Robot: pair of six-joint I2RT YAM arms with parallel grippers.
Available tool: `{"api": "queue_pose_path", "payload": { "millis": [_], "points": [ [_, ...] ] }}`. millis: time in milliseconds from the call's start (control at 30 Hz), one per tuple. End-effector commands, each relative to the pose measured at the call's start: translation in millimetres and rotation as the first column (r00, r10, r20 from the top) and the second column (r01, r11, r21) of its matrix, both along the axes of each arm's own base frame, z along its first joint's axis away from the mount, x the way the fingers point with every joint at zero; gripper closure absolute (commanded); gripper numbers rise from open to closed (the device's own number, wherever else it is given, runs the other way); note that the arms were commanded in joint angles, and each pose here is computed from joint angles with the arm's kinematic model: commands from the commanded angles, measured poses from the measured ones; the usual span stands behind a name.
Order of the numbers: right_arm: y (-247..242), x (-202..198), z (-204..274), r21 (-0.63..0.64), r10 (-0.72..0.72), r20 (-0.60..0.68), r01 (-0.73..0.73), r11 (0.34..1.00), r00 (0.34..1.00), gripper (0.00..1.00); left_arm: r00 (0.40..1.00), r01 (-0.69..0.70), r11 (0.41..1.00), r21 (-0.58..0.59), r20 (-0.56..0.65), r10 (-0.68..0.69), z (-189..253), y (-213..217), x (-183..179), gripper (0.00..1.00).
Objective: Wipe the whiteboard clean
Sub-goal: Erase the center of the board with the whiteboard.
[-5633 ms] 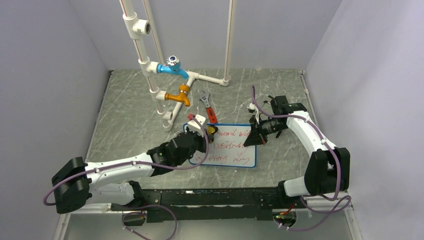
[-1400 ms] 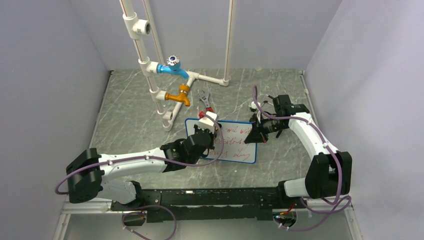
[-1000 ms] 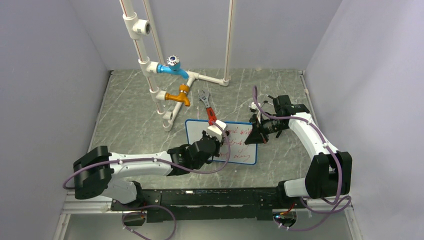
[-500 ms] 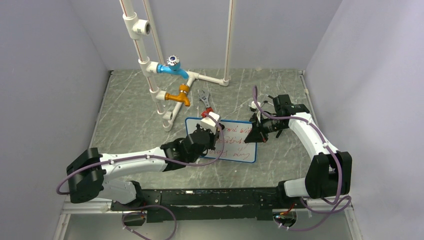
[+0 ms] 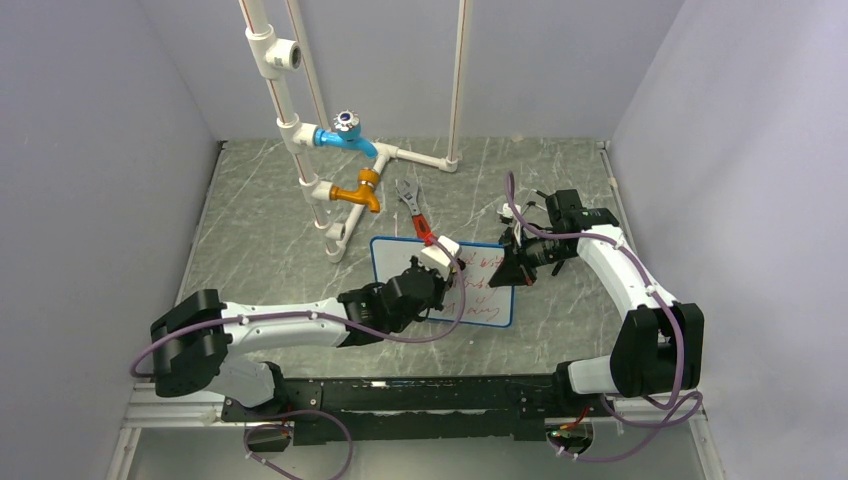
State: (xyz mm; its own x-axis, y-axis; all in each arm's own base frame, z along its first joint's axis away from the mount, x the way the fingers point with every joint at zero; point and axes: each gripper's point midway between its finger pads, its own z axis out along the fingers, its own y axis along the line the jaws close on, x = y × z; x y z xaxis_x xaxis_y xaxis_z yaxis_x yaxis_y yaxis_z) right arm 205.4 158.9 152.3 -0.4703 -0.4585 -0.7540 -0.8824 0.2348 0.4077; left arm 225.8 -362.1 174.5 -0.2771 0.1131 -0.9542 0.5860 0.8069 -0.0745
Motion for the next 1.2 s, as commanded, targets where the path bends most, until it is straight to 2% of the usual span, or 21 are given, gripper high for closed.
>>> {"api": "queue_pose_path", "payload": {
  "millis": [0, 133, 367, 467, 633, 800, 967, 1067, 1167],
  "points": [
    [1, -17, 0, -0.009, 0.041, -0.019, -0.041, 0.999, 0.999, 1.0, 0.978, -0.206, 0.978, -0.021, 0.025, 0.206, 22, 38, 34, 1.0],
    [1, -17, 1, -0.009, 0.042, -0.019, -0.042, 0.999, 0.999, 1.0, 0.978, -0.207, 0.977, -0.053, 0.011, 0.208, 20, 50, 35, 1.0],
    [1, -17, 0, -0.01, 0.04, -0.02, -0.04, 0.999, 0.999, 1.0, 0.999, 0.036, 0.996, -0.087, 0.035, -0.033, 22, 8, 4, 1.0],
    [1, -16, 0, -0.01, 0.04, -0.019, -0.04, 0.999, 0.999, 1.0, 0.996, 0.078, 0.994, -0.081, 0.045, -0.075, 22, -7, -5, 1.0],
    [1, -16, 0, -0.012, 0.04, -0.021, -0.04, 0.999, 0.999, 1.0, 0.999, 0.024, 0.998, -0.055, 0.049, -0.021, 19, -9, 1, 1.0],
    [1, -17, 0, -0.01, 0.04, -0.022, -0.041, 0.999, 0.999, 1.0, 0.99, -0.136, 0.991, 0.005, 0.046, 0.136, 19, 24, 21, 1.0],
    [1, -16, 0, -0.01, 0.04, -0.021, -0.04, 0.999, 0.999, 1.0, 0.986, -0.165, 0.986, -0.03, 0.016, 0.166, 18, 45, 33, 1.0],
    [1, -17, 0, -0.01, 0.041, -0.02, -0.041, 0.999, 0.999, 1.0, 0.995, -0.092, 0.995, -0.036, 0.023, 0.093, 21, 37, 27, 1.0],
    [1, -16, 0, -0.01, 0.04, -0.02, -0.04, 0.999, 0.999, 1.0, 0.997, 0.068, 0.996, -0.055, 0.028, -0.066, 25, 13, 11, 1.0]
  ]
}}
